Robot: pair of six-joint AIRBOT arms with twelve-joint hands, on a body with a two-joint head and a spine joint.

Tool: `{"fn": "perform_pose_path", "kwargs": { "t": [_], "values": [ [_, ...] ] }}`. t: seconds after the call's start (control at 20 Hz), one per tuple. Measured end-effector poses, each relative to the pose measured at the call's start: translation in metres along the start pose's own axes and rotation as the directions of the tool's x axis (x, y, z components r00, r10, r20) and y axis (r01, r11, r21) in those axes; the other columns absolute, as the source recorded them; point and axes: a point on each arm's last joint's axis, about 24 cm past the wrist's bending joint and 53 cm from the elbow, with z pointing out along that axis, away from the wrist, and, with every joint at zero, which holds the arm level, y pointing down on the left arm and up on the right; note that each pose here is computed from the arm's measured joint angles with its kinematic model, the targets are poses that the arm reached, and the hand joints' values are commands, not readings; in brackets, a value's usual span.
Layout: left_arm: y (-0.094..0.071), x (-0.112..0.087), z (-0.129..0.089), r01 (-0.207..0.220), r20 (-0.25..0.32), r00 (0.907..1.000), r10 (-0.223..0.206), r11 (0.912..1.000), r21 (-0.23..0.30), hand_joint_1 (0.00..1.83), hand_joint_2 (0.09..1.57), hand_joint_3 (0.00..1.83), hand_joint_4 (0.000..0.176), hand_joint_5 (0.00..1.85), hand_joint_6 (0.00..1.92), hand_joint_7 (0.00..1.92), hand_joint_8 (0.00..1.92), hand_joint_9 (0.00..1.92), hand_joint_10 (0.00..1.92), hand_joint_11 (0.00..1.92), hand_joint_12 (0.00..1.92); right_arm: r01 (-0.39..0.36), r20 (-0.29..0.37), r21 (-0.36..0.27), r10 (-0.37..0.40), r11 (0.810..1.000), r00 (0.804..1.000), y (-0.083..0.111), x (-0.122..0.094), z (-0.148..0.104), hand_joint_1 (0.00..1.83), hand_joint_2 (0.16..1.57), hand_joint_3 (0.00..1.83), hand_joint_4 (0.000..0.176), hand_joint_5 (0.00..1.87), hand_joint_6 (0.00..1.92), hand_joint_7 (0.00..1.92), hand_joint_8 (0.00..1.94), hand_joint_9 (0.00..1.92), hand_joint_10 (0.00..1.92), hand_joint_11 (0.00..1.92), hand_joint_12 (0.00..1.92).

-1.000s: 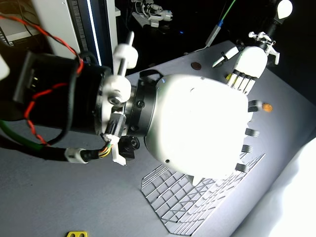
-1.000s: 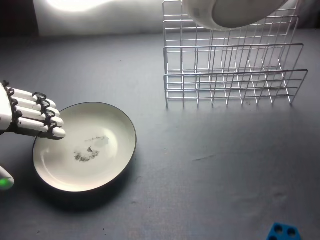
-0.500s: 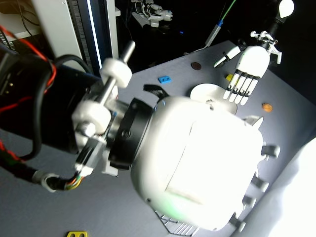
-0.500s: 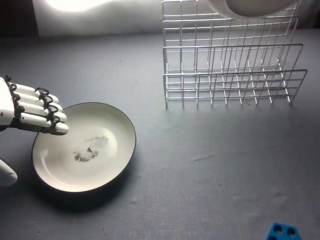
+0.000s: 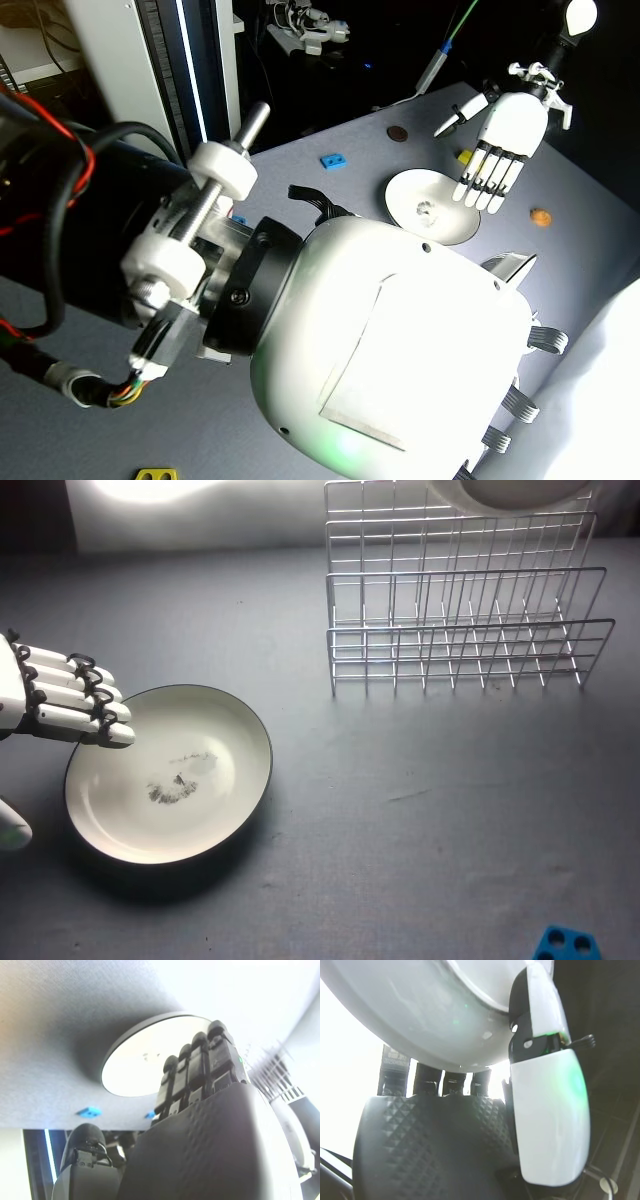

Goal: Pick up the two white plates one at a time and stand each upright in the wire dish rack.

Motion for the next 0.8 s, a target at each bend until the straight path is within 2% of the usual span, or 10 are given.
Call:
{"fn": "perform_pose_path", "kwargs": {
  "t": [0.1,0.35,0.65,0.7,0.8],
  "values": [
    [0.0,0.0,0.0,0.0,0.0,1.0,0.0,1.0,0.001,0.0,1.08,0.0,0.0,0.05,0.01,0.03,0.01,0.0,0.0,0.0,0.0,-0.027,-0.001,-0.016,0.027,0.999,1.0,0.007,0.0,0.0,1.21,1.13,0.0,0.019,0.92,1.11,1.01,0.93,1.25,0.01,0.79,1.16],
    [0.0,0.0,0.0,0.001,-0.001,1.0,-0.001,1.0,0.0,0.0,1.07,0.0,0.0,0.03,0.0,0.01,0.0,0.0,0.0,0.0,0.0,-0.033,-0.007,-0.037,0.033,0.999,0.999,0.017,0.002,-0.008,1.21,1.13,0.0,0.02,0.91,1.12,1.0,0.95,1.25,0.01,0.78,1.17],
    [0.0,0.0,0.0,0.004,-0.001,1.0,-0.004,1.0,0.001,0.0,1.07,0.0,0.0,0.02,0.01,0.01,0.0,0.0,0.0,0.0,0.0,-0.035,-0.006,-0.038,0.035,0.999,0.999,0.018,0.002,-0.016,1.21,1.13,0.0,0.023,0.92,1.11,1.0,0.94,1.25,0.01,0.78,1.16],
    [0.0,0.0,0.0,0.004,-0.001,1.0,-0.004,1.0,0.0,0.0,1.07,0.0,0.0,0.02,0.0,0.01,0.0,0.0,0.0,0.0,0.0,-0.036,-0.008,-0.04,0.036,0.999,0.999,0.018,0.003,-0.016,1.2,1.15,0.0,0.019,0.88,1.15,0.98,1.0,1.24,0.0,0.76,1.18],
    [0.0,0.0,0.0,0.004,-0.001,1.0,-0.004,1.0,0.001,0.0,1.07,0.0,0.0,0.03,0.01,0.01,0.0,0.0,0.0,0.0,0.0,-0.046,-0.012,-0.041,0.045,0.998,0.999,0.018,0.004,-0.016,1.2,1.14,0.0,0.018,0.89,1.14,0.99,0.98,1.25,0.01,0.78,1.17]
  ]
}}
